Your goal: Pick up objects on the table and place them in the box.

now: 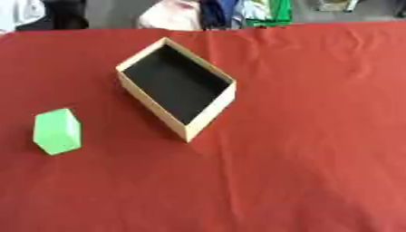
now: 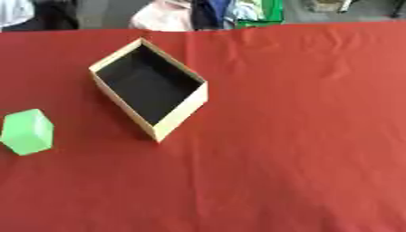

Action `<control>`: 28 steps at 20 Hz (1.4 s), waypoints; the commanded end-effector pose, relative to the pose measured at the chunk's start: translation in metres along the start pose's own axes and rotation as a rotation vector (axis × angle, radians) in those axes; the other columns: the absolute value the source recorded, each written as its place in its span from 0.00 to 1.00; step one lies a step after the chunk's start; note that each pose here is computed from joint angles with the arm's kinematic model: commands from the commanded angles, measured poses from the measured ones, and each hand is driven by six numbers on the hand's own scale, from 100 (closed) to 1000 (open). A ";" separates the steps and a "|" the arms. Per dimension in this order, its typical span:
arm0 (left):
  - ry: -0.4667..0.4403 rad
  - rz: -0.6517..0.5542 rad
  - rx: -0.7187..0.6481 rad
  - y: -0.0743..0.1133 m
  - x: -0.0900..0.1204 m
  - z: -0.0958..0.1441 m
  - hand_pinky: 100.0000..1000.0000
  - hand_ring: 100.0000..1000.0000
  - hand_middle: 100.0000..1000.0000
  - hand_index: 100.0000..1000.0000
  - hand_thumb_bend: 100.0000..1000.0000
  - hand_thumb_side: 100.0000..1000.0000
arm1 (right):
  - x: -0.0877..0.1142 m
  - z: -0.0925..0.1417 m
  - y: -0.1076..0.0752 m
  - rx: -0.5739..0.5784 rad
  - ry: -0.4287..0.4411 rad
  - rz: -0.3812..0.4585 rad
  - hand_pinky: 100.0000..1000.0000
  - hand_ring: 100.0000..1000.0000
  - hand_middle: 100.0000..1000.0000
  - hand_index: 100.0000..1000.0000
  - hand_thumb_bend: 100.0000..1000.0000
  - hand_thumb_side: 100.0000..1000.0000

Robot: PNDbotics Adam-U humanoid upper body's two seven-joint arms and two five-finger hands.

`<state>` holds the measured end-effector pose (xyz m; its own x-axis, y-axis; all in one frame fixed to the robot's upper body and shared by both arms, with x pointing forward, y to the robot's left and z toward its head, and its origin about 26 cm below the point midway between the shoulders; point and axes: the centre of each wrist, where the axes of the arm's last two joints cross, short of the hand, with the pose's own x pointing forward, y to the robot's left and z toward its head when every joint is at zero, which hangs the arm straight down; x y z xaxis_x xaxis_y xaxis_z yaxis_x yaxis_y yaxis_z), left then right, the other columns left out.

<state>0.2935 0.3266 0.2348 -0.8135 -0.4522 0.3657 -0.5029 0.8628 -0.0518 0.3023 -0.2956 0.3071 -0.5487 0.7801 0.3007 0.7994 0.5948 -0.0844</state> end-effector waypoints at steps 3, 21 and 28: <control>-0.036 -0.017 -0.016 0.006 0.005 -0.010 0.75 0.62 0.60 0.77 0.00 0.00 | 0.005 -0.007 -0.005 -0.018 -0.028 0.001 0.77 0.73 0.74 0.74 0.00 0.02; -0.062 -0.546 -0.610 0.021 0.010 -0.062 0.79 0.71 0.71 0.88 0.10 0.00 | 0.004 -0.005 -0.005 -0.001 -0.031 0.014 0.77 0.72 0.74 0.74 0.00 0.02; 0.033 -0.793 -0.972 0.036 -0.011 -0.075 0.80 0.76 0.75 0.91 0.30 0.00 | 0.003 -0.005 -0.005 0.003 -0.033 0.017 0.77 0.72 0.74 0.74 0.00 0.02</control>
<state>0.3084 0.3728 0.2838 -0.4040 -0.9114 0.0785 -0.4277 0.2640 0.8645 0.3026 -0.2958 0.3032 -0.5408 0.7820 0.3099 0.7997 0.5922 -0.0986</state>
